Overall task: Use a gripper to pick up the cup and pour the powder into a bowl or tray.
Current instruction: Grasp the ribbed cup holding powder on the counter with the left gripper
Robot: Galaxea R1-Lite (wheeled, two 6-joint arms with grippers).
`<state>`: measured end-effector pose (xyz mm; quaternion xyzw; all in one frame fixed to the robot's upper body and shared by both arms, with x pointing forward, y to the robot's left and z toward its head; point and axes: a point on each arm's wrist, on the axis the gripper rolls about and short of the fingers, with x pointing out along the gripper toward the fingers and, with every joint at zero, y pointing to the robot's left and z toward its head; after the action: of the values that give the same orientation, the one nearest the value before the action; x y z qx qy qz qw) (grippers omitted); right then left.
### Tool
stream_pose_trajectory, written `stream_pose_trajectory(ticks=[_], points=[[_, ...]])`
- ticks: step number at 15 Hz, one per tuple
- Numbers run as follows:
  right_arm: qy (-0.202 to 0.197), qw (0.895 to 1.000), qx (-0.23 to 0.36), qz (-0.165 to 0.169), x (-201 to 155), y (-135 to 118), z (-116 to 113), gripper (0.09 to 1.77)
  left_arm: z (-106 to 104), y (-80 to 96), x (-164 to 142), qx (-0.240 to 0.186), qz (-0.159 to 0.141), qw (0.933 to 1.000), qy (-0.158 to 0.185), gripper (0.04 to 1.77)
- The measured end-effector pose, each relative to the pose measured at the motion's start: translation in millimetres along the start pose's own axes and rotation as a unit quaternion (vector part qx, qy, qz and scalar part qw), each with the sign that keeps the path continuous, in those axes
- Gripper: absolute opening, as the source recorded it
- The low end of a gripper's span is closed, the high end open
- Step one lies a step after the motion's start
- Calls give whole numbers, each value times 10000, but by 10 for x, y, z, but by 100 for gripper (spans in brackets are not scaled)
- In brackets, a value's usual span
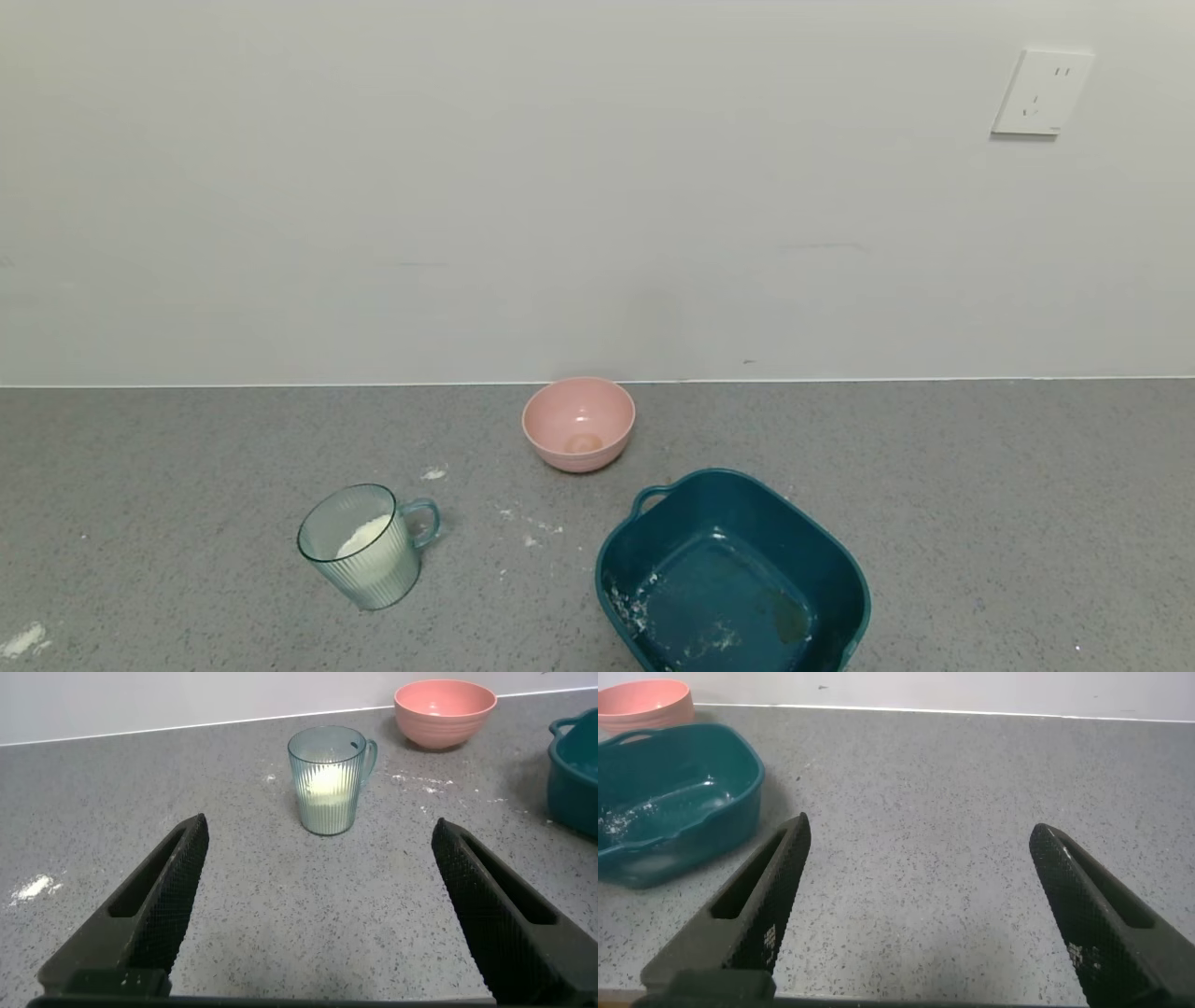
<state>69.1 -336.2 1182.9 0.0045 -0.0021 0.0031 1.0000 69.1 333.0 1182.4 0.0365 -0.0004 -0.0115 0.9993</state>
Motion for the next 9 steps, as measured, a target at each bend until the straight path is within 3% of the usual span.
stream_pose_trajectory(ticks=[9], points=[[0,10000,3,-2,0,0,0,171,-1,-1,-3,2,-15,10000,41,172]])
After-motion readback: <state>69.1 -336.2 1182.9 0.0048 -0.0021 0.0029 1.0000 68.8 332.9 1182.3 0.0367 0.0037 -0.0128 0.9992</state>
